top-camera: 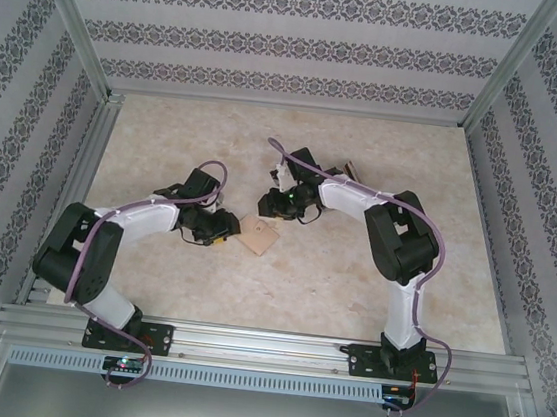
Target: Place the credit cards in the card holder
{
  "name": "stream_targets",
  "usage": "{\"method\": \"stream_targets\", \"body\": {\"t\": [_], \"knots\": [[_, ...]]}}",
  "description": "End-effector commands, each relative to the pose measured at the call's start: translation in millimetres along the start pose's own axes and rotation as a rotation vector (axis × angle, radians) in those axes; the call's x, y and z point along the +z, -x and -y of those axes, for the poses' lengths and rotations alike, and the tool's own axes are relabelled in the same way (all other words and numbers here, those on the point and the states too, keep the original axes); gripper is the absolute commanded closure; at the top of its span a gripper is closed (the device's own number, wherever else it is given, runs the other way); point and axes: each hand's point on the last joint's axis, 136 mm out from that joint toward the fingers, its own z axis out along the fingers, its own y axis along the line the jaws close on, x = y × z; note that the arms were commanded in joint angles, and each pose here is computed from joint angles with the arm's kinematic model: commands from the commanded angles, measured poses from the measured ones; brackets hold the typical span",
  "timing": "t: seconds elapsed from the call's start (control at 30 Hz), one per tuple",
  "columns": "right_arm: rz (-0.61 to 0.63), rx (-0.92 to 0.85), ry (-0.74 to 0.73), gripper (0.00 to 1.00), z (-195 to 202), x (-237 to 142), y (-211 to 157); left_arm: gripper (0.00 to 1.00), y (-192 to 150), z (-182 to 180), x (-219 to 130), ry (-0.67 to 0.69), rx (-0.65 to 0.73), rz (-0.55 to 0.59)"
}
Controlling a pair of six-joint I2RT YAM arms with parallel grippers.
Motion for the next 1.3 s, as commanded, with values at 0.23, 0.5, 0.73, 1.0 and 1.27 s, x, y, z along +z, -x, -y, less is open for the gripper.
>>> {"method": "stream_targets", "body": {"t": [0.23, 0.5, 0.73, 1.0, 1.27], "knots": [[-0.074, 0.012, -0.016, 0.64, 10.5, 2.4, -31.9, 0.58, 42.3, 43.5, 27.2, -0.106, 0.036, 0.018], [-0.006, -0.037, -0.148, 0.64, 31.5, -32.6, -28.4, 0.61, 63.3, 74.5, 37.4, -0.184, 0.066, 0.006], [-0.058, -0.280, -0.298, 0.64, 26.5, -41.6, -31.6, 0.60, 72.6, 57.2, 7.5, -0.074, 0.108, 0.083], [-0.124, -0.525, -0.336, 0.61, 7.9, -24.8, -35.8, 0.60, 79.1, 39.0, -11.7, -0.023, 0.092, 0.148], [-0.174, -0.669, -0.321, 0.58, 3.2, -12.7, -30.4, 0.59, 82.9, 13.1, -18.2, -0.010, 0.013, 0.181]]}}
